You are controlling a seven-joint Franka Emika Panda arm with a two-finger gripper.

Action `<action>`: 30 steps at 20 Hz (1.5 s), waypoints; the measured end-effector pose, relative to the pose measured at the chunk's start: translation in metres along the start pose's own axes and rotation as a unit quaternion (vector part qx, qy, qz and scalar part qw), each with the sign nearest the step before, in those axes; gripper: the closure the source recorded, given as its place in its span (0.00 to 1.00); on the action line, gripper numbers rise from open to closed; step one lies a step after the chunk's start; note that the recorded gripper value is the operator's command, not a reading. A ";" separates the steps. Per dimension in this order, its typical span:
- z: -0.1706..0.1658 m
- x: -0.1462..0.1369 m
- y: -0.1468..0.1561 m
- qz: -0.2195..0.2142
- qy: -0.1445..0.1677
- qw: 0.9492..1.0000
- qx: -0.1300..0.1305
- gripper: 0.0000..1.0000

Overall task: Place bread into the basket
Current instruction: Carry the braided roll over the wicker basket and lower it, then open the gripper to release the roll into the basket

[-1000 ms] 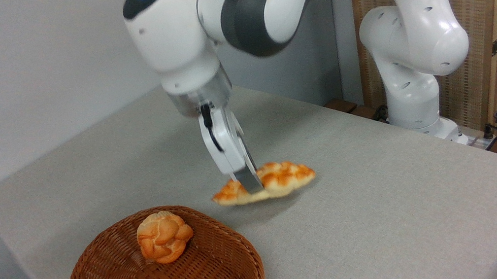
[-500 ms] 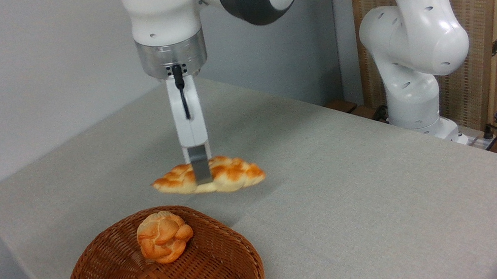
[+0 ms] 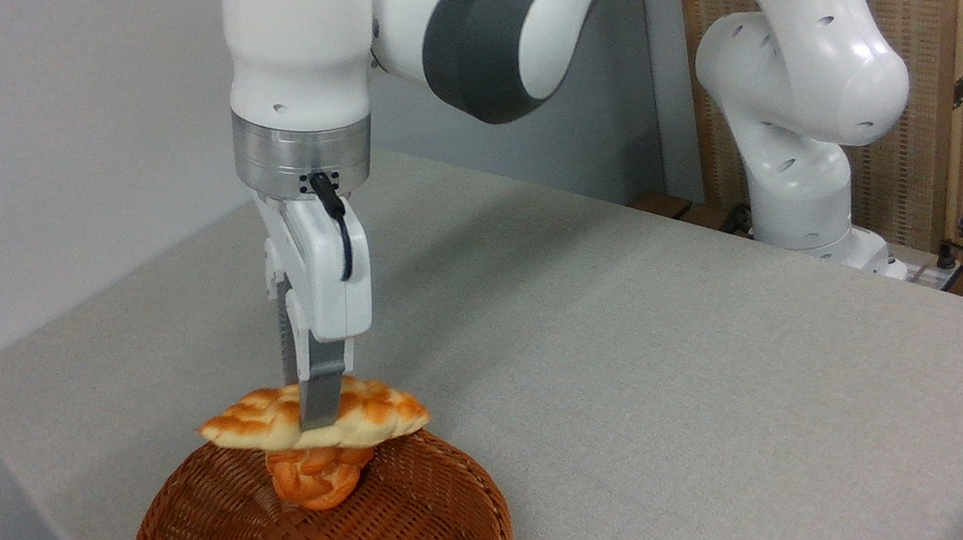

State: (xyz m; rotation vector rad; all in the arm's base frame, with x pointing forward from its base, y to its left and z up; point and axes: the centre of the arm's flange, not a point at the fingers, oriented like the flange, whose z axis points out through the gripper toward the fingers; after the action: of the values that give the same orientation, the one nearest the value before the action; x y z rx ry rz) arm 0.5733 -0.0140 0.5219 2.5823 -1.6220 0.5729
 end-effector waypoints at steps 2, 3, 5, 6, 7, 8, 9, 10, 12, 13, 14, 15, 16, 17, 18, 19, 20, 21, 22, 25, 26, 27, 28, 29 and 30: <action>-0.006 -0.008 -0.010 -0.026 0.024 0.999 0.016 0.49; -0.008 -0.010 -0.012 -0.031 0.029 0.999 0.020 0.39; -0.011 -0.014 -0.018 -0.041 0.038 0.998 0.034 0.09; -0.010 -0.015 -0.020 -0.042 0.038 0.998 0.038 0.06; -0.010 -0.015 -0.020 -0.043 0.038 0.998 0.040 0.00; -0.007 -0.015 -0.021 -0.043 0.038 0.997 0.042 0.00; -0.006 -0.015 -0.022 -0.043 0.037 0.997 0.042 0.00; -0.003 -0.015 -0.022 -0.044 0.035 0.998 0.041 0.00; 0.001 -0.016 -0.023 -0.044 0.033 0.998 0.039 0.00; 0.003 -0.016 -0.023 -0.044 0.032 0.998 0.039 0.00; 0.005 -0.016 -0.023 -0.045 0.030 0.998 0.037 0.00; 0.006 -0.016 -0.023 -0.045 0.030 0.998 0.037 0.00; 0.008 -0.017 -0.023 -0.045 0.029 0.998 0.036 0.00; 0.008 -0.017 -0.023 -0.045 0.029 0.998 0.036 0.00; 0.009 -0.017 -0.023 -0.045 0.029 0.998 0.036 0.00; 0.009 -0.017 -0.023 -0.045 0.029 0.998 0.036 0.00; 0.009 -0.017 -0.023 -0.045 0.029 0.998 0.036 0.00; 0.009 -0.017 -0.023 -0.045 0.029 0.998 0.036 0.00; 0.008 -0.017 -0.024 -0.045 0.029 0.998 0.036 0.00; 0.008 -0.016 -0.024 -0.045 0.029 0.998 0.037 0.00; 0.007 -0.016 -0.024 -0.047 0.029 0.998 0.037 0.00; 0.007 -0.016 -0.024 -0.052 0.030 0.998 0.037 0.00; 0.006 -0.015 -0.024 -0.063 0.031 0.997 0.037 0.00; 0.006 -0.015 -0.024 -0.070 0.031 0.996 0.037 0.00; 0.006 -0.014 -0.024 -0.087 0.032 0.995 0.036 0.00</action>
State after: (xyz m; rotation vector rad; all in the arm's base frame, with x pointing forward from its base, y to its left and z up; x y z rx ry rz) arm 0.5904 0.0075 0.5157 2.6901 -1.3643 0.7062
